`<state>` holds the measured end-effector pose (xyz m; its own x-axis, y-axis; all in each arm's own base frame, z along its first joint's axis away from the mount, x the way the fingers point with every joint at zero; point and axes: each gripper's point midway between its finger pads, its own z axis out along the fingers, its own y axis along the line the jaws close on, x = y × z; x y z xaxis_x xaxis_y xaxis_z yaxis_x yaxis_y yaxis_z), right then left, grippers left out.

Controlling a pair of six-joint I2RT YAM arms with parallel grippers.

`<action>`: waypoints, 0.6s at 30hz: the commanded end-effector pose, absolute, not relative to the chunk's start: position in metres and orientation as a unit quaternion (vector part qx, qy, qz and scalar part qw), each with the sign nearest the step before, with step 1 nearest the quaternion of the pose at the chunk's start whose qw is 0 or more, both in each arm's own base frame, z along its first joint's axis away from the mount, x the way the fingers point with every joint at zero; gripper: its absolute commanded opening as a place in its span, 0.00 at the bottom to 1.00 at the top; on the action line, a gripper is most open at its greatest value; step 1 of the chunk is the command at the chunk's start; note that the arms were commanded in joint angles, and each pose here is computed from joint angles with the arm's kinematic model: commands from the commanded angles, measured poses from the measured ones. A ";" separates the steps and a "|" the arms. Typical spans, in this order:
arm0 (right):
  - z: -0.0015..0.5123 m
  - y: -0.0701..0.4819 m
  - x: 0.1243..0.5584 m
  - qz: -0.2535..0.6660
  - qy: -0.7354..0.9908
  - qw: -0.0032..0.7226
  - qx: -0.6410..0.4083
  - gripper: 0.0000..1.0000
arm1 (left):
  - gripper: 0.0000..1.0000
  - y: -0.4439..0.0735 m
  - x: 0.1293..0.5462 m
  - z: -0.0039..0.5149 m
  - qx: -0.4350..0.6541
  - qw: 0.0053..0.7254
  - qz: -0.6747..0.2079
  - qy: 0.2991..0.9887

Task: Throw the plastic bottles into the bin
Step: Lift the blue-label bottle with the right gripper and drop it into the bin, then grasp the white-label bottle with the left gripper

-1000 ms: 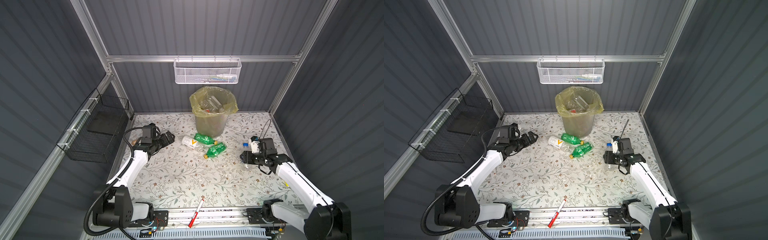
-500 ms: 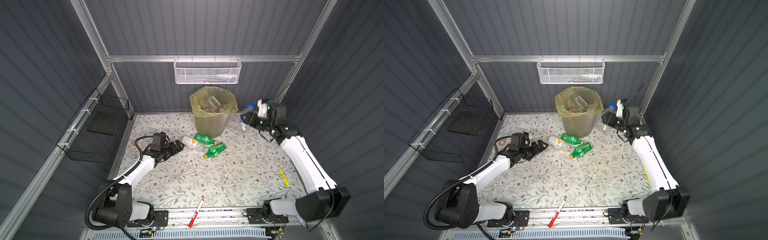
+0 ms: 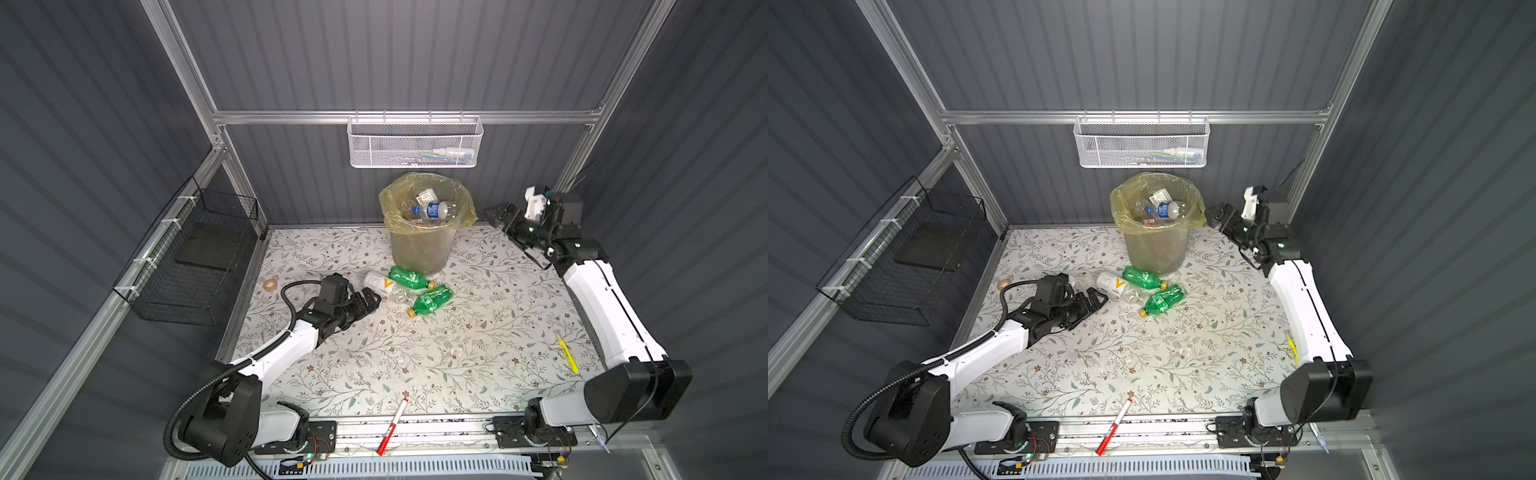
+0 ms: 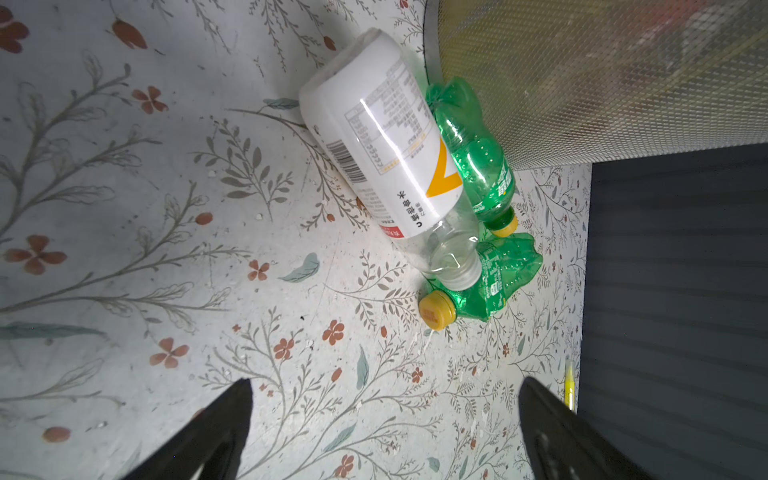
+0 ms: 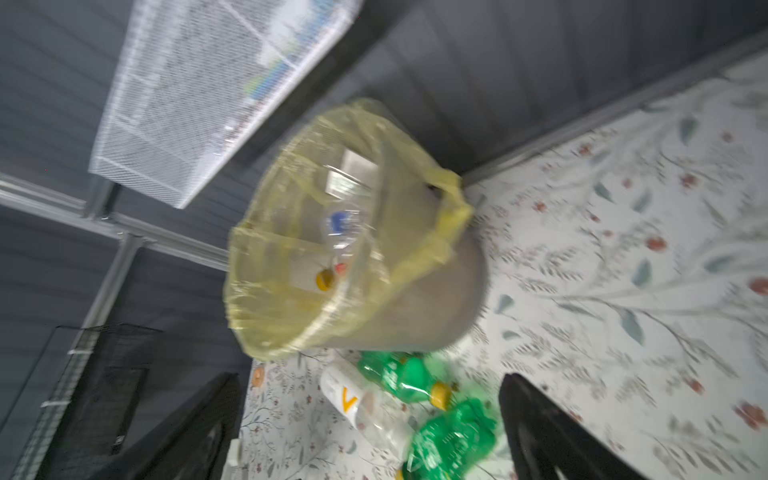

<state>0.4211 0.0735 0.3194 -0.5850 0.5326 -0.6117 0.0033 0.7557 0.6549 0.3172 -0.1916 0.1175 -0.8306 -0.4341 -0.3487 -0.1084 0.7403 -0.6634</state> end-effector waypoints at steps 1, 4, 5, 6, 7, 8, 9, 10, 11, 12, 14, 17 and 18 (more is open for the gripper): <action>0.336 0.060 0.389 0.300 0.814 0.475 0.151 0.99 | 1.00 -0.197 0.335 0.126 -0.156 0.263 -0.328 0.894; 0.296 0.045 0.365 0.260 0.834 0.456 0.168 0.99 | 1.00 -0.207 0.348 0.125 -0.169 0.260 -0.342 0.887; 0.282 0.042 0.362 0.249 0.842 0.448 0.169 0.99 | 1.00 -0.211 0.351 0.124 -0.174 0.257 -0.348 0.885; 0.272 0.040 0.348 0.236 0.849 0.440 0.170 0.99 | 1.00 -0.215 0.355 0.123 -0.180 0.254 -0.354 0.882; 0.260 0.037 0.342 0.223 0.857 0.431 0.171 0.99 | 1.00 -0.218 0.358 0.120 -0.187 0.249 -0.357 0.881; 0.250 0.034 0.336 0.211 0.864 0.424 0.172 0.99 | 1.00 -0.220 0.360 0.116 -0.194 0.245 -0.353 0.882; 0.239 0.030 0.331 0.197 0.870 0.416 0.175 0.99 | 1.00 -0.219 0.362 0.109 -0.209 0.237 -0.343 0.885; 0.229 0.027 0.326 0.185 0.876 0.407 0.179 0.99 | 1.00 -0.219 0.364 0.103 -0.222 0.230 -0.336 0.886; 0.221 0.026 0.324 0.180 0.882 0.398 0.179 0.99 | 1.00 -0.219 0.367 0.101 -0.229 0.228 -0.337 0.884; 0.214 0.026 0.321 0.178 0.887 0.387 0.180 0.99 | 1.00 -0.220 0.369 0.098 -0.240 0.224 -0.335 0.883; 0.205 0.024 0.319 0.172 0.895 0.369 0.183 0.99 | 1.00 -0.221 0.375 0.093 -0.256 0.218 -0.330 0.882; 0.201 0.026 0.321 0.171 0.901 0.358 0.174 0.99 | 1.00 -0.225 0.385 0.085 -0.273 0.205 -0.322 0.883; 0.202 0.025 0.323 0.171 0.901 0.359 0.175 0.99 | 1.00 -0.228 0.388 0.082 -0.277 0.199 -0.321 0.884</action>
